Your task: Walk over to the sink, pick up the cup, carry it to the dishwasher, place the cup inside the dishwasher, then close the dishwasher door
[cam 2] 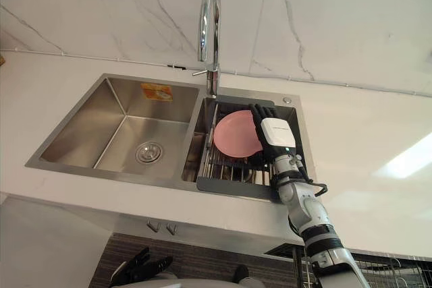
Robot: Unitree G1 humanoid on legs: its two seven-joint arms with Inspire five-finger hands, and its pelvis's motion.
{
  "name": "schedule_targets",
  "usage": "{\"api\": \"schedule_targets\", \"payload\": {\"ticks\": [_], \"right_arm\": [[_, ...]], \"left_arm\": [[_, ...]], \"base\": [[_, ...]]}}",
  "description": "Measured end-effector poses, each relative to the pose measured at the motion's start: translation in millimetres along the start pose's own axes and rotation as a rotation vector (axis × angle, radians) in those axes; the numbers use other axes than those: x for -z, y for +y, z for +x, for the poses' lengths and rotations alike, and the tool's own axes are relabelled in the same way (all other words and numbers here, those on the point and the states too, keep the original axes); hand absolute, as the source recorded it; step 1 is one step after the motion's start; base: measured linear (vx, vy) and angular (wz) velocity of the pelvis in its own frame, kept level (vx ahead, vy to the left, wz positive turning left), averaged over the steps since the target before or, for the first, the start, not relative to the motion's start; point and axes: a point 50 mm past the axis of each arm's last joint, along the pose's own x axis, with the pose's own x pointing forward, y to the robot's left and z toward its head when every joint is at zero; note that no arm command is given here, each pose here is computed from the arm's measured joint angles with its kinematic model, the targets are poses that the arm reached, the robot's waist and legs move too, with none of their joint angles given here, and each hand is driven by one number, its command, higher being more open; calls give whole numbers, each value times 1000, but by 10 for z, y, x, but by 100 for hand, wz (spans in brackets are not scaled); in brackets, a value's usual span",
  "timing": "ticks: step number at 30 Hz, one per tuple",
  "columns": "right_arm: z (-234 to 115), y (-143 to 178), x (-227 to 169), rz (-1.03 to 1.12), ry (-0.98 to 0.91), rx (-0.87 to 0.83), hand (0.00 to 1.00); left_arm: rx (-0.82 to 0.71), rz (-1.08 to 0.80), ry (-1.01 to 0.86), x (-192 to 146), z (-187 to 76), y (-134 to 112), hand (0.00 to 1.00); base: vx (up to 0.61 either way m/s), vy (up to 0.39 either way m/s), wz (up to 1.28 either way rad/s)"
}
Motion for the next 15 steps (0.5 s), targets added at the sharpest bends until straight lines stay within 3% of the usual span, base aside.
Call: {"api": "schedule_targets", "payload": {"ticks": [7, 8, 15], "right_arm": [[52, -3, -5, 0, 1, 9, 100], [50, -1, -1, 5, 3, 13, 0], [78, 26, -3, 33, 4, 16, 0]], "left_arm": [[6, 3, -17, -40, 5, -11, 100], [7, 3, -21, -48, 6, -13, 100], [11, 4, -28, -64, 8, -19, 100]], "base": [[-6, 3, 2], [-20, 10, 9], [-11, 6, 2]]}}
